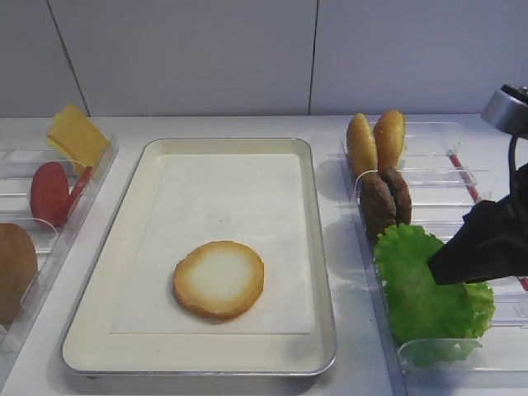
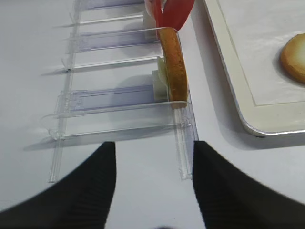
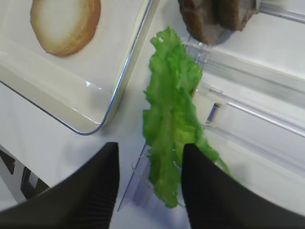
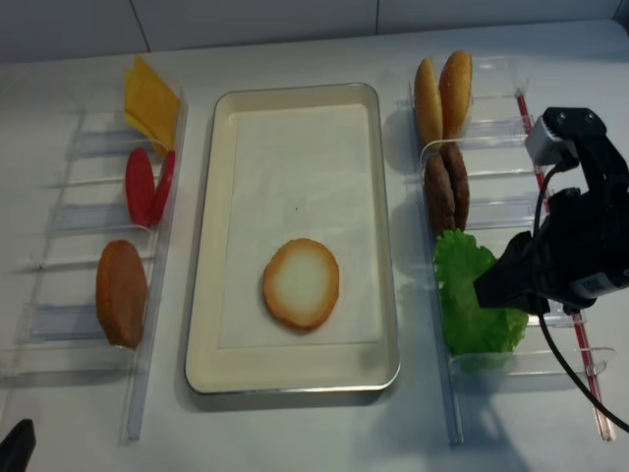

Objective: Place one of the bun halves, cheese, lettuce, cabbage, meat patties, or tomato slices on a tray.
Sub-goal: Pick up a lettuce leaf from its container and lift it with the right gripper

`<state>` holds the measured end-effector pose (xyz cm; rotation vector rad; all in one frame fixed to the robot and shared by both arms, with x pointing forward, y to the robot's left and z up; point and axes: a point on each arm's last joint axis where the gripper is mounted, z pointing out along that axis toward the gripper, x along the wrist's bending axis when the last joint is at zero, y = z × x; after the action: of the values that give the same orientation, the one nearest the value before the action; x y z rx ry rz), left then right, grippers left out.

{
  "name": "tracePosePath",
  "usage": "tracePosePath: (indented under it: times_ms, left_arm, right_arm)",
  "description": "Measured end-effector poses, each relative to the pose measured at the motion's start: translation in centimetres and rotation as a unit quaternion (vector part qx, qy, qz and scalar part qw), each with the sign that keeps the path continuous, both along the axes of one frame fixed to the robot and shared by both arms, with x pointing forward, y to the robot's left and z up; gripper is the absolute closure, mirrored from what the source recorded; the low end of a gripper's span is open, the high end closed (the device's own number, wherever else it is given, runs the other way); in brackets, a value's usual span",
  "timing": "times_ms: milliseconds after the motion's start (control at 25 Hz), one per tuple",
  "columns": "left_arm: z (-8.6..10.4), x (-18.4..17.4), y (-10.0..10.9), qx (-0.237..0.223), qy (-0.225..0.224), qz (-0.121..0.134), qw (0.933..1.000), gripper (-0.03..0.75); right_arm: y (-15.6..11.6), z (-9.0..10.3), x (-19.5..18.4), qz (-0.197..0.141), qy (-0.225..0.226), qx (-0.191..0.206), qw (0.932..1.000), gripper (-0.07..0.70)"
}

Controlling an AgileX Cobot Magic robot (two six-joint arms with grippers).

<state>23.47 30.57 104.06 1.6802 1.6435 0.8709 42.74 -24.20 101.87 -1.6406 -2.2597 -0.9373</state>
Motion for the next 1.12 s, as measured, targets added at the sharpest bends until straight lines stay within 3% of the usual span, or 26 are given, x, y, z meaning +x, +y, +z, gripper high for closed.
tracePosePath:
  times_ms: [160,280,1120]
  left_arm:
    - [0.00,0.00,0.00,0.000,0.000,0.000,1.0000,0.356]
    - [0.00,0.00,0.00,0.000,0.000,0.000,1.0000,0.356]
    - [0.00,0.00,0.00,0.000,0.000,0.000,1.0000,0.356]
  right_arm:
    - [0.00,0.00,0.00,0.000,0.000,0.000,1.0000,0.404]
    - [0.01,-0.01,-0.07,0.004,0.002,0.000,1.0000,0.430]
    - [-0.10,-0.24,0.31,-0.005,-0.003,-0.006,1.0000,0.437]
